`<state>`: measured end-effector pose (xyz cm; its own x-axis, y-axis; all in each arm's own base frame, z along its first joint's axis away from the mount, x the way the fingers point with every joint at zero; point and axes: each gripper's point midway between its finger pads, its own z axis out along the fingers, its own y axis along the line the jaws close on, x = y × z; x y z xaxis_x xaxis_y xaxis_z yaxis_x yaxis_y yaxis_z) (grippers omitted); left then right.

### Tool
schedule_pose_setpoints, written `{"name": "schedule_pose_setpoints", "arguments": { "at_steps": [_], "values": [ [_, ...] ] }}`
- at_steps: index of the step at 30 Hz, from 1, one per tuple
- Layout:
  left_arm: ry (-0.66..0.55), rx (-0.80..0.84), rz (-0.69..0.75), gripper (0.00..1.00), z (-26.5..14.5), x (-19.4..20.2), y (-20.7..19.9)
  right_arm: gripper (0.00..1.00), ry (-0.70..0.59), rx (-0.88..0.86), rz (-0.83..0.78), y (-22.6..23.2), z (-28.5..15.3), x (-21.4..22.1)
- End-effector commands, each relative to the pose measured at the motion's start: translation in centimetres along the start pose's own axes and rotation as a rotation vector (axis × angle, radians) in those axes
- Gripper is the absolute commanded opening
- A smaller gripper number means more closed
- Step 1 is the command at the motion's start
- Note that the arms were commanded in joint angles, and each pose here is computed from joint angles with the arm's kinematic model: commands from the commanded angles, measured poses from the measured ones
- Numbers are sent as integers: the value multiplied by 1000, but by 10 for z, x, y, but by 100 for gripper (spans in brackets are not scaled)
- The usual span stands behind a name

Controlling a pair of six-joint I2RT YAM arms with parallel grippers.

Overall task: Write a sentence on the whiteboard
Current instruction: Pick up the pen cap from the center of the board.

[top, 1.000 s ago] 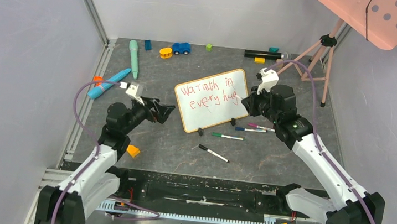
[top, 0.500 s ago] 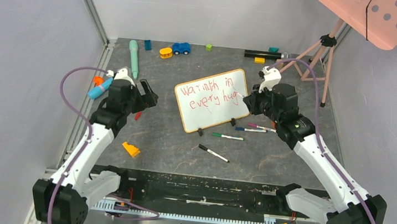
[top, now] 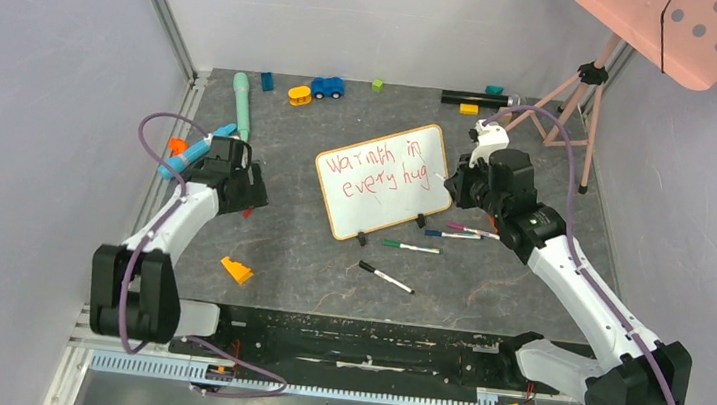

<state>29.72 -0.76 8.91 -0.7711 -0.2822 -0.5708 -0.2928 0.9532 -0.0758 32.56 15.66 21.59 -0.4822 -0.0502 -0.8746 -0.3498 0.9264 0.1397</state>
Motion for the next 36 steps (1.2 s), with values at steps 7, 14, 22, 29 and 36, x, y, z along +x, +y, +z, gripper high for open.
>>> {"name": "schedule_pose_setpoints", "arguments": {
  "at_steps": [7,14,22,29,36],
  "values": [
    [54,0,144,66,46,-30,3,0,-49,-59,28,11,-5,-19],
    [131,9,182,58,63,-20,1,0,-43,-56,31,11,-4,-15],
    [230,2,178,50,83,-4,0,0,-44,-51,30,9,-5,-13],
    [303,-1,156,22,88,13,0,0,-42,-65,30,11,-5,-12],
    [252,33,-14,2,53,3,-13,0,-79,-171,11,32,-6,-35]
  ]
}}
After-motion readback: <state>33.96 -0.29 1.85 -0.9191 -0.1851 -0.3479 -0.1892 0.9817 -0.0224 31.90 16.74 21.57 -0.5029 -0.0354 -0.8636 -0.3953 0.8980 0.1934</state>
